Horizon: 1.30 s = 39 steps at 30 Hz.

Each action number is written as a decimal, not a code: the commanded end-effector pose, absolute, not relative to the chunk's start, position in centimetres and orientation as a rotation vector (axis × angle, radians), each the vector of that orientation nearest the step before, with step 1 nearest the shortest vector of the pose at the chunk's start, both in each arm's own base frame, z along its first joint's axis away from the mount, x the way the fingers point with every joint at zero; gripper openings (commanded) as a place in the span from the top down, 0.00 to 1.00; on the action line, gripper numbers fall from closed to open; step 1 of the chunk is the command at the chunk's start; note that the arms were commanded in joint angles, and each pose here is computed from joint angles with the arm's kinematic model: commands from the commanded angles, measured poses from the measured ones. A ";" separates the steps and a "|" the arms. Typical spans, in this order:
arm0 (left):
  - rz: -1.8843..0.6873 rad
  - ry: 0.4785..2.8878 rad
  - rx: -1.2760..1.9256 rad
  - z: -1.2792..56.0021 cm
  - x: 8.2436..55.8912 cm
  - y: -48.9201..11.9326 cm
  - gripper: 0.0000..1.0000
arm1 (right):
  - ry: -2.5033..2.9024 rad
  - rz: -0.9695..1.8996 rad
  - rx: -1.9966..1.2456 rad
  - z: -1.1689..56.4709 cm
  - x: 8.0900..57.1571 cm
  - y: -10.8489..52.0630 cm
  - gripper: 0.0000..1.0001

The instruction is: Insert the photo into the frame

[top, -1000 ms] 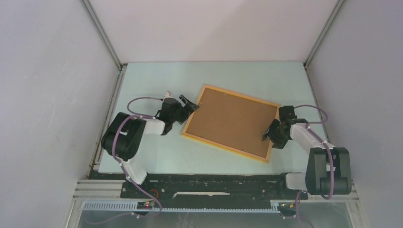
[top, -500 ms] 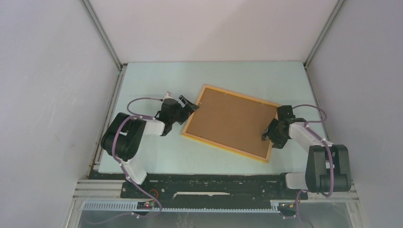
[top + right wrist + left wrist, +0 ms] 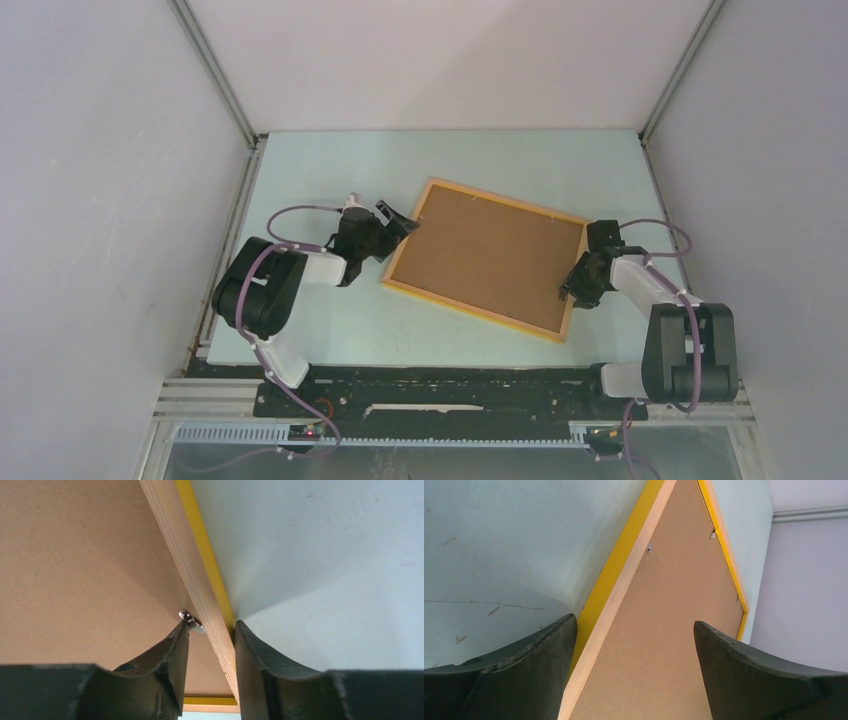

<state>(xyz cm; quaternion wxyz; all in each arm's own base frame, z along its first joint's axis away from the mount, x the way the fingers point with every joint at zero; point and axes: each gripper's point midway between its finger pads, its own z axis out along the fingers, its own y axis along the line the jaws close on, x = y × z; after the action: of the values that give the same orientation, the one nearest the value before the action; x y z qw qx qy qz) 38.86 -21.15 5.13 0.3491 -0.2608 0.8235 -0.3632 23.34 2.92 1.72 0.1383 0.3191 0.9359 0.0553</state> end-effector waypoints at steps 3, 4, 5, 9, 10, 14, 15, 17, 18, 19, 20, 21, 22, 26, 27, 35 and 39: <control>-0.982 2.090 -0.666 6.7 38.8 -21.2 0.08 | 2.685 0.134 0.886 2.2 24.1 2.5 0.66; -0.984 2.088 -0.666 6.7 38.8 -21.2 0.08 | 2.684 0.134 0.880 2.2 24.1 2.5 0.69; -0.983 2.086 -0.666 6.7 38.8 -21.1 0.08 | 2.681 0.132 0.874 2.3 24.2 2.4 0.73; -0.984 2.088 -0.666 6.7 38.8 -21.2 0.08 | 2.666 0.141 0.852 2.5 24.6 2.4 0.92; -0.984 2.088 -0.666 6.7 38.8 -21.2 0.08 | 2.663 0.142 0.844 2.5 24.7 2.4 0.96; -0.989 2.083 -0.658 6.9 38.8 -21.2 0.08 | 2.638 0.150 0.799 3.0 25.3 2.4 1.00; -0.993 2.077 -0.653 7.0 38.8 -21.2 0.08 | 2.626 0.153 0.771 3.3 25.5 2.3 1.00; -1.003 2.058 -0.645 7.3 38.7 -21.2 0.07 | 2.604 0.148 0.718 3.9 25.9 2.3 1.00; -1.007 2.051 -0.643 7.4 38.7 -21.2 0.07 | 2.592 0.147 0.691 4.2 26.1 2.2 1.00; -1.009 2.045 -0.639 7.5 38.6 -21.2 0.06 | 2.581 0.149 0.667 4.4 26.3 2.2 1.00; -1.013 2.040 -0.635 7.6 38.6 -21.2 0.06 | 2.572 0.149 0.648 4.5 26.5 2.1 1.00; -1.015 2.037 -0.631 7.7 38.6 -21.2 0.05 | 2.560 0.152 0.631 4.7 26.8 2.1 1.00; -1.016 2.034 -0.629 7.8 38.6 -21.2 0.04 | 2.552 0.156 0.615 4.8 27.1 2.0 1.00; -1.021 2.022 -0.626 8.1 38.5 -21.1 0.01 | 2.540 0.172 0.639 5.2 27.8 1.1 1.00; -1.021 2.015 -0.625 8.3 38.5 -21.0 0.00 | 2.539 0.190 0.644 5.5 27.8 1.3 1.00; -1.016 1.950 -0.602 10.4 37.9 -19.9 0.00 | 2.542 0.196 0.674 6.4 26.6 1.3 0.47; -0.984 1.898 -0.579 12.1 37.5 -18.8 0.00 | 2.529 0.222 0.697 6.4 25.9 1.7 0.33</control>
<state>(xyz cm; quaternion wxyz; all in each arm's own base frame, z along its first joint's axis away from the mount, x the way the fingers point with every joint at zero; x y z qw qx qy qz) 37.39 -19.95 8.88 0.3949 -0.2499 0.7915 -0.3937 25.64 1.52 5.04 0.2311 0.2441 0.9393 0.0691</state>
